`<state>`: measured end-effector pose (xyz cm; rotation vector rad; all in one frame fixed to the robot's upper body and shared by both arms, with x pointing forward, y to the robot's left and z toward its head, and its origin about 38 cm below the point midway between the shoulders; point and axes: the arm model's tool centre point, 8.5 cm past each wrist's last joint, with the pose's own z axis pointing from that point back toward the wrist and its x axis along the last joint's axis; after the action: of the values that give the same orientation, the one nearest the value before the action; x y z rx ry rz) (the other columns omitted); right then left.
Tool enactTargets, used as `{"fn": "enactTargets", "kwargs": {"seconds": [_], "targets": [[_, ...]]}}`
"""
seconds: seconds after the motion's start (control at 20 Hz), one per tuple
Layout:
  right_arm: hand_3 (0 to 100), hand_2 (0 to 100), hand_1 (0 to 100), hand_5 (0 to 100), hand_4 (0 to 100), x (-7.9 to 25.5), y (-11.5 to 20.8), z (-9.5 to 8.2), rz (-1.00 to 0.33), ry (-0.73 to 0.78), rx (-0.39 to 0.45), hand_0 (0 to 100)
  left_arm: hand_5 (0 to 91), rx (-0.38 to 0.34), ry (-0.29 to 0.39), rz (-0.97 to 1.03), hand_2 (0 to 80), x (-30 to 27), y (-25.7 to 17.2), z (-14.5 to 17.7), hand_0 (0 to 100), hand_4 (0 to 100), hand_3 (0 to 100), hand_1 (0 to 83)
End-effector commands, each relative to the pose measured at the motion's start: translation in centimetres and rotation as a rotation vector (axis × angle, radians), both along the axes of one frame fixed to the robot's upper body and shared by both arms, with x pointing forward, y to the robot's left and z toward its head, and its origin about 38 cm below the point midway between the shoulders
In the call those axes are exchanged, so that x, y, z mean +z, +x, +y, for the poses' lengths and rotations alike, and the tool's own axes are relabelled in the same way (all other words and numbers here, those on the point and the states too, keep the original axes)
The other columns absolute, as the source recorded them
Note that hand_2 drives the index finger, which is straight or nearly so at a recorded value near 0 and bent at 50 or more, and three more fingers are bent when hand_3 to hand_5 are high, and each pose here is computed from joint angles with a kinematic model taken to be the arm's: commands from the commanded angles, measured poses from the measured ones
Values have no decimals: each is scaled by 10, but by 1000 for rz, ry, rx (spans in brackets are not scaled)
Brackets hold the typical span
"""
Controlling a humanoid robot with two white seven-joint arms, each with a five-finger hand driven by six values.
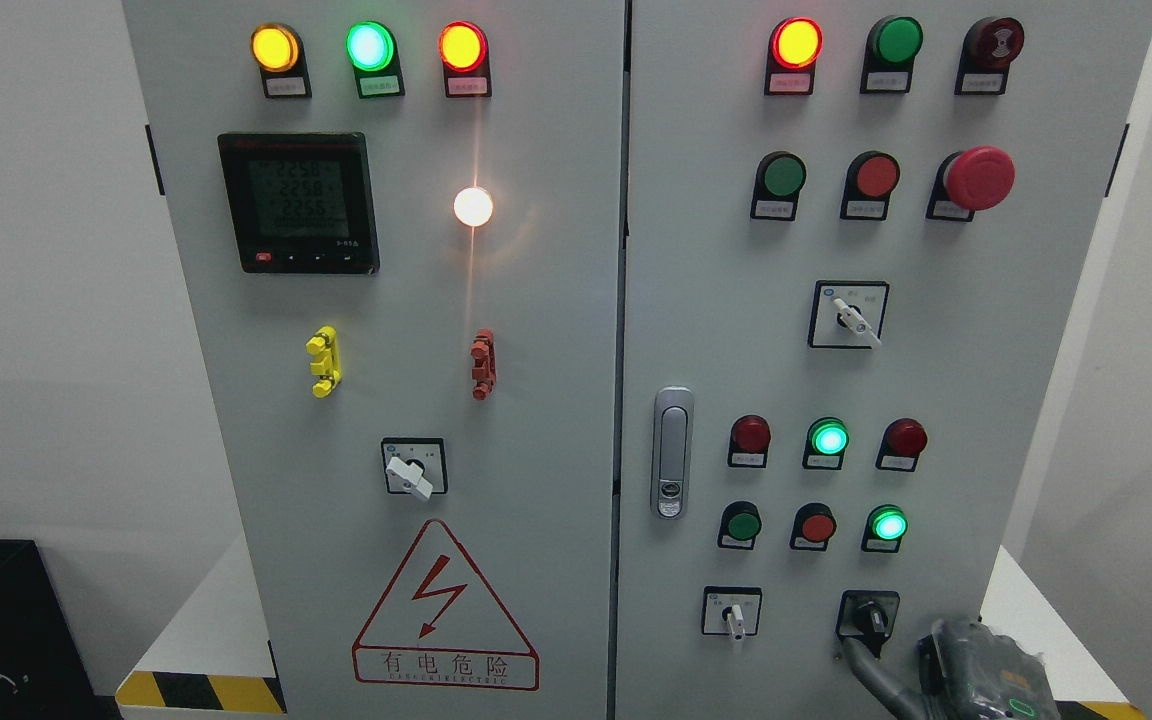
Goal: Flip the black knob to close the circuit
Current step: 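Grip the black knob with the right hand and twist it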
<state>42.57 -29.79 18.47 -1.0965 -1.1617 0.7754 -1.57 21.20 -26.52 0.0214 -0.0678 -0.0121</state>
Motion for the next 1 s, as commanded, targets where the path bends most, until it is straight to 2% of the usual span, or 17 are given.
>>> {"fn": "enactTargets", "kwargs": {"seconds": [0.0,0.95], "targets": [[1000,896,0,886,925,-2,-1,-6,2,4,-15,0,0,0,1,0,0,0,0,0,120,0,0,556],[1000,888,0,885,921,-2,-5,-21,0,7,-47,0,0,0,1,0,0,0,0,0,120,0,0,556]]}}
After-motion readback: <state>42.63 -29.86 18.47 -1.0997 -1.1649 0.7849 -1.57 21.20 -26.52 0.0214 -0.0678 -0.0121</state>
